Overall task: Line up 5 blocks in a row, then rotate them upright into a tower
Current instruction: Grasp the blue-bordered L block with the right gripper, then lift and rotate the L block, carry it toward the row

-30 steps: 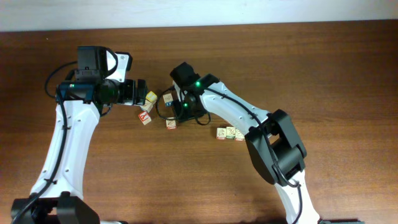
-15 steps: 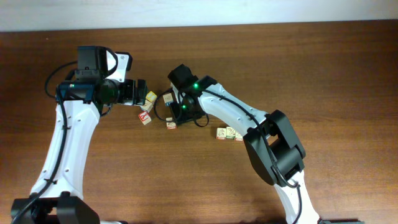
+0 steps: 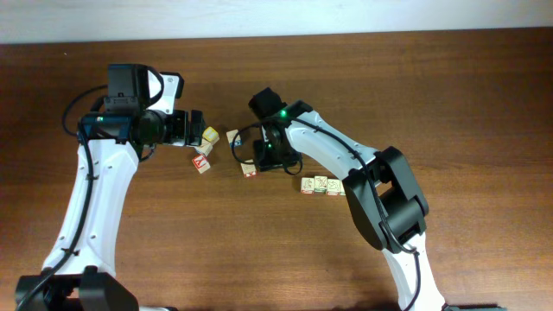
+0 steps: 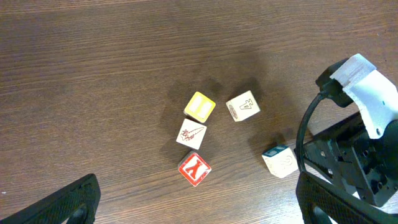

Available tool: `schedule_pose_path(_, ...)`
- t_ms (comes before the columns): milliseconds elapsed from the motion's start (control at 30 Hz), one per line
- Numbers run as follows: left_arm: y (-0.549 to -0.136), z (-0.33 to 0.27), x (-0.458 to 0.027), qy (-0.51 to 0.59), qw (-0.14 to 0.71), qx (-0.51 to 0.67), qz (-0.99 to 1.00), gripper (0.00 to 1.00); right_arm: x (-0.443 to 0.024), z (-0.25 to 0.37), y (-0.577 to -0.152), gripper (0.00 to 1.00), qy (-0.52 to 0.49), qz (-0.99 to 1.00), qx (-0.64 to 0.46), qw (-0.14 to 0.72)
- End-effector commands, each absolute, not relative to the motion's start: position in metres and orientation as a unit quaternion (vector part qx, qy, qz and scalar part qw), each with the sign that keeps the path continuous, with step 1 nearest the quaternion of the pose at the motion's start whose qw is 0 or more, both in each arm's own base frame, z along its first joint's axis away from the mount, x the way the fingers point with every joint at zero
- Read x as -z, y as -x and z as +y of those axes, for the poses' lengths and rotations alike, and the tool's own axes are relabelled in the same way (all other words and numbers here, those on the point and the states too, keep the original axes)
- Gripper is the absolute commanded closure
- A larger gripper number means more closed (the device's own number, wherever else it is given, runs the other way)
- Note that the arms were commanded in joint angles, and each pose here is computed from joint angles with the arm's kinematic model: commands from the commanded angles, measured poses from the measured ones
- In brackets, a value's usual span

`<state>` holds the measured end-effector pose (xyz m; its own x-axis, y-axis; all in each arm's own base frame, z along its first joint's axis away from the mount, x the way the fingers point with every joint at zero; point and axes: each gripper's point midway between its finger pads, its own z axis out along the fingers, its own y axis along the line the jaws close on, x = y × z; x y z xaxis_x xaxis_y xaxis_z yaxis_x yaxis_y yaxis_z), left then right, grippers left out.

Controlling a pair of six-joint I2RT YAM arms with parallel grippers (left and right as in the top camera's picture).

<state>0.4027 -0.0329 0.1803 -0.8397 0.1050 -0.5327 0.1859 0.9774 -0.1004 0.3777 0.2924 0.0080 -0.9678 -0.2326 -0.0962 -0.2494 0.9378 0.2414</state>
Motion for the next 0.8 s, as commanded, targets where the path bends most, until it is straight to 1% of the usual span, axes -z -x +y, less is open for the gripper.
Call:
schedule_pose_path(0,-0.407,-0.033,-0.187,-0.071,0.281,0.074,0.954,0.01,-0.024,0.302,-0.39,0.57,0.153,0.976,-0.148,0.055)
schedule_pose_path(133,-0.407,-0.033,-0.187,-0.071,0.281,0.074,0.954,0.01,-0.033,0.296,-0.397,0.57,0.147,0.975,-0.152,0.065)
schedule_pose_path(200,-0.407,-0.033,-0.187,-0.071,0.281,0.074,0.954,0.01,-0.044,0.306,-0.393,0.57,0.178,0.965,-0.179,0.069)
schedule_pose_path(367,-0.407,-0.033,-0.187,-0.071,0.281,0.074,0.954,0.01,-0.044,0.315,-0.385,0.57,0.2,0.96,-0.188,0.063)
schedule_pose_path(600,-0.407,-0.033,-0.187,-0.071,0.281,0.074,0.954,0.01,-0.048,0.317,-0.385,0.57,0.207,0.956,-0.196,0.066)
schedule_pose_path(767,-0.407,-0.034,-0.187,-0.073,0.281,0.074,0.954,0.01,-0.062,0.323,-0.387,0.57,0.22,0.949,-0.212,0.079)
